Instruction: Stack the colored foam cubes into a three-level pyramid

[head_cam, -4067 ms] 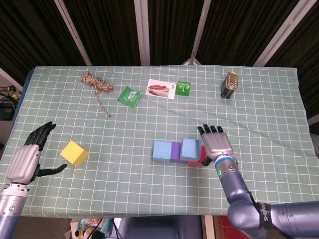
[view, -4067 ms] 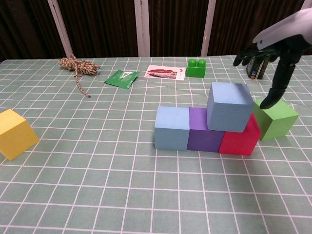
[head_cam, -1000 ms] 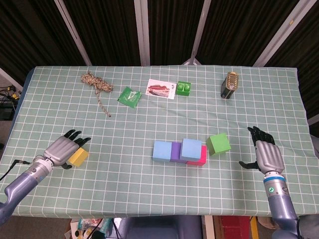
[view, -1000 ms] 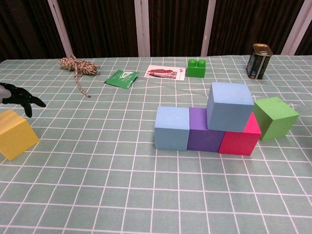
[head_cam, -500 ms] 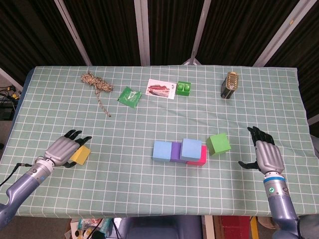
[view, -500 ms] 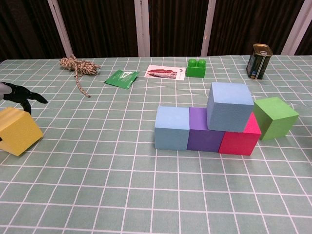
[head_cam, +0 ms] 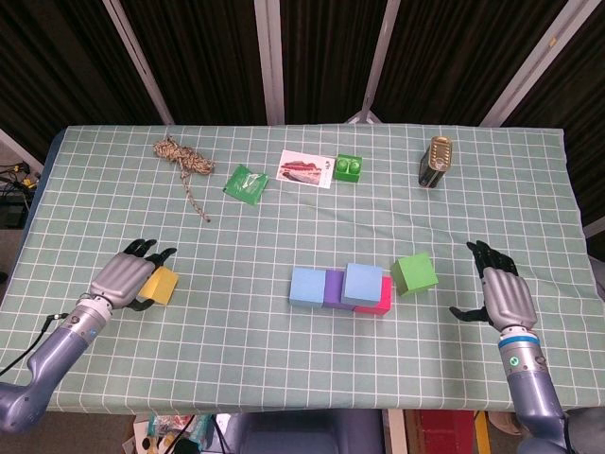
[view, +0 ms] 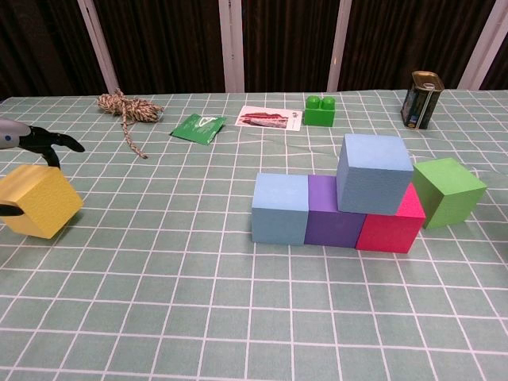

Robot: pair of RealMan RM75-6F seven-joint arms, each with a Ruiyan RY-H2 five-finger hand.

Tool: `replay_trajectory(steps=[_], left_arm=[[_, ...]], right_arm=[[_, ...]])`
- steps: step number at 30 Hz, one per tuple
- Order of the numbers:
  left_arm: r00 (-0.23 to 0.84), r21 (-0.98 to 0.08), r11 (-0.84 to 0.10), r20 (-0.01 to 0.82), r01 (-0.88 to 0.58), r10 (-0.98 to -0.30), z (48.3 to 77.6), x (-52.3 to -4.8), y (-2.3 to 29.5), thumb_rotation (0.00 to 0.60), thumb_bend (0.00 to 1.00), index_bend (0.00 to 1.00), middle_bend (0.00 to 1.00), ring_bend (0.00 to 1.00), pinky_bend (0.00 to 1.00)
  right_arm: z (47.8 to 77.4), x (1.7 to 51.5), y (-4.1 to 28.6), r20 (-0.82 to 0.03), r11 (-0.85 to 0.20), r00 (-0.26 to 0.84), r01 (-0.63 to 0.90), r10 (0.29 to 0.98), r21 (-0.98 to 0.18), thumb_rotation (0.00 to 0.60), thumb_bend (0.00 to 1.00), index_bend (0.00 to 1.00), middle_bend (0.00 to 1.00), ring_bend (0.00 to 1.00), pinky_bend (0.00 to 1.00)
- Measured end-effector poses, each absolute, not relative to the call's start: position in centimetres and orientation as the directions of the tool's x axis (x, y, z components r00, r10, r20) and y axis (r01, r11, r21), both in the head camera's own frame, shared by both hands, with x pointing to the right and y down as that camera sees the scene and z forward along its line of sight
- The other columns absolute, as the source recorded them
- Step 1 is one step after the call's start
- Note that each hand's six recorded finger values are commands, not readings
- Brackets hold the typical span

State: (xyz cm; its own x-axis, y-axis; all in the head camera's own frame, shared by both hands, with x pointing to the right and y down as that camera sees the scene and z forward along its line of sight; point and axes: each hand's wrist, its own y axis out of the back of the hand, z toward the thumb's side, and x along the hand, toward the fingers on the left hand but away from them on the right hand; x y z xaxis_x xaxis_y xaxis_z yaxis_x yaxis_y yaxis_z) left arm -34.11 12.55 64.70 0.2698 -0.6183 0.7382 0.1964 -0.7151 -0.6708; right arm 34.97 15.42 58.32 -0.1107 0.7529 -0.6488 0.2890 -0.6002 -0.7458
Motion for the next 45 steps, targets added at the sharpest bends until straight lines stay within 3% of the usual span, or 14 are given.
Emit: replay_trajectory(steps=[11,31,34,39,45], left_arm=[[0.246,-0.689,-0.712,0.719,0.133,-0.65,65.4,-29.0,11.1,0.6,0.37,0.0,0.26,0.0,0.0],[0.189,-0.662,-0.749,0.741,0.04,-0.645,66.0,-20.9,10.7,0.6,0.37,0.01,0.23,0.0,0.0],[0.191,-0.655,-0.755,0.746,0.036,-0.638,66.4,-20.5,10.8,0.6,0.32,0.0,0.19,0.0,0.0],[0.199,-0.653,-0.757,0.745,0.025,-0.637,66.6,-19.8,10.8,0.6,0.2,0.0,0.03,0.0,0.0],[0.214,-0.678,-0.735,0.719,0.008,-0.661,66.1,-19.7,10.5,0.6,0.19,0.0,0.03,0.0,0.0]], right_arm=[[58.2,35.1,15.4,-0.648,-0.598,-0.111,0.295,0.753,-0.745,0.6,0.17,0.0,0.0,0.0,0.0],[58.1,35.0,15.3,-0.65,-0.599,-0.1,0.306,0.753,-0.74,0.6,0.17,0.0,0.0,0.0,0.0],[58.1,35.0,15.3,-0.649,-0.597,-0.098,0.306,0.755,-0.741,0.6,0.17,0.0,0.0,0.0,0.0],[58.1,35.0,15.3,-0.649,-0.597,-0.099,0.307,0.754,-0.741,0.6,0.17,0.0,0.0,0.0,0.0],[58.1,35.1,15.3,-0.648,-0.596,-0.1,0.308,0.755,-0.742,0.6,0.17,0.0,0.0,0.0,0.0]])
